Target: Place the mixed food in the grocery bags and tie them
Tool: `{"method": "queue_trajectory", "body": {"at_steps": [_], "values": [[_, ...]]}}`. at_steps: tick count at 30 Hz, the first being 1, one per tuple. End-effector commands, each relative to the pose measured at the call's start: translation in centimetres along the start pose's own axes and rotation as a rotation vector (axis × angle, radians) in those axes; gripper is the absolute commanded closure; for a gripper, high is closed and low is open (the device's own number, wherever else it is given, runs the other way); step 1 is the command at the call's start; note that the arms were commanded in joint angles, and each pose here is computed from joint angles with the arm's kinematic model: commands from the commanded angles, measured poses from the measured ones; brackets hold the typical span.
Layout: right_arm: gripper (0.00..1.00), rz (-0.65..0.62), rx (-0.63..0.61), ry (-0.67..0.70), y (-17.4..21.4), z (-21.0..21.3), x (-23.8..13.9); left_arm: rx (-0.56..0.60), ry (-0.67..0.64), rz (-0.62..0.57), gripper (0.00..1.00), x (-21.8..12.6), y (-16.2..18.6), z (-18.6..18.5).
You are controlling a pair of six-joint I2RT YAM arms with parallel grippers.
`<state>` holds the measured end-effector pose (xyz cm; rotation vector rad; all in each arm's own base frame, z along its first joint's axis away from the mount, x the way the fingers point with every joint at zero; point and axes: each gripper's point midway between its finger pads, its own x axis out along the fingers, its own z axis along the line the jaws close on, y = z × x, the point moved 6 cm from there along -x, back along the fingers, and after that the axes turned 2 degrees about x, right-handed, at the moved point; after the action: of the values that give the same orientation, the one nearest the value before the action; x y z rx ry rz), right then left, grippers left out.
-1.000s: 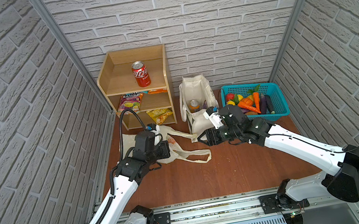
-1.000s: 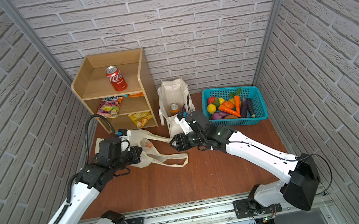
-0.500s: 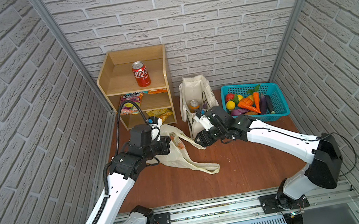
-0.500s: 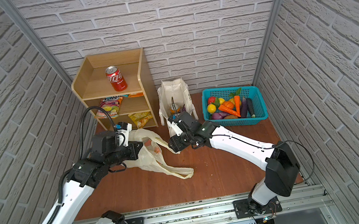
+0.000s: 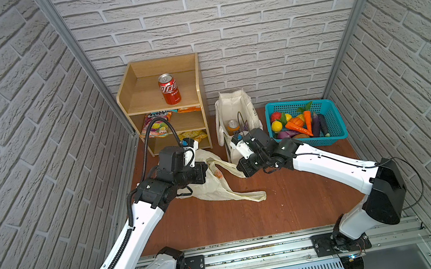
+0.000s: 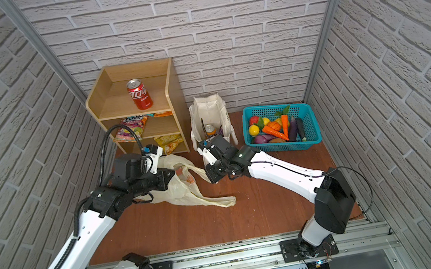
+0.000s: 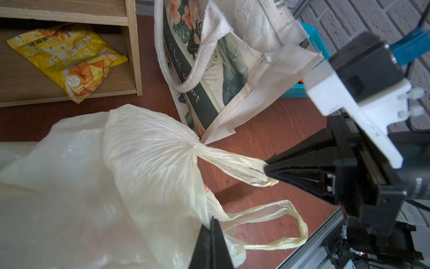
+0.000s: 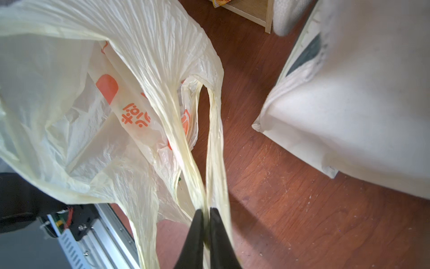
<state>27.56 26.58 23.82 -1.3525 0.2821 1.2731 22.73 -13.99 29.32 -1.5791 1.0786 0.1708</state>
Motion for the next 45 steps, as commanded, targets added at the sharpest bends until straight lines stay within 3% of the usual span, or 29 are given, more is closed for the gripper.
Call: {"method": "queue_trajectory", "body": {"at_steps": [1, 3, 7, 9, 18, 22, 32, 37, 42, 45], "values": [[0.95, -0.055, -0.032, -0.004, -1.4, 0.8, -2.4, 0.019, -0.002, -0.027, 1.00, -0.6, -1.0, 0.4], [0.94, -0.083, -0.025, -0.024, -1.9, 1.3, -3.9, 0.008, -0.031, -0.032, 0.96, -0.7, -1.2, 1.2], [0.95, -0.147, 0.016, -0.101, -2.9, 2.6, -6.7, -0.005, -0.093, -0.031, 0.66, -0.6, -1.6, 2.7], [0.94, -0.163, 0.041, -0.123, -3.2, 2.9, -7.6, -0.009, -0.093, -0.031, 0.56, -0.4, -1.6, 2.8], [0.95, -0.194, 0.082, -0.168, -3.8, 3.7, -8.8, 0.004, -0.104, -0.153, 0.33, -1.9, -0.5, 0.5], [0.94, -0.196, 0.079, -0.171, -4.0, 3.8, -8.8, 0.015, -0.139, -0.231, 0.30, -2.8, 0.5, -0.8], [0.95, -0.204, 0.067, -0.162, -4.2, 3.7, -9.0, 0.151, -0.439, -0.323, 0.25, -2.3, 1.8, -2.3], [0.95, -0.208, 0.068, -0.155, -4.2, 3.6, -9.1, 0.185, -0.612, -0.300, 0.23, -0.8, 1.8, -1.8], [0.94, -0.211, 0.065, -0.150, -4.0, 3.5, -9.2, 0.189, -0.702, -0.242, 0.22, 1.1, 2.8, -1.0], [0.95, -0.219, 0.066, -0.144, -4.0, 3.4, -9.2, 0.157, -0.732, -0.214, 0.29, 1.8, 3.4, 0.0]]}}
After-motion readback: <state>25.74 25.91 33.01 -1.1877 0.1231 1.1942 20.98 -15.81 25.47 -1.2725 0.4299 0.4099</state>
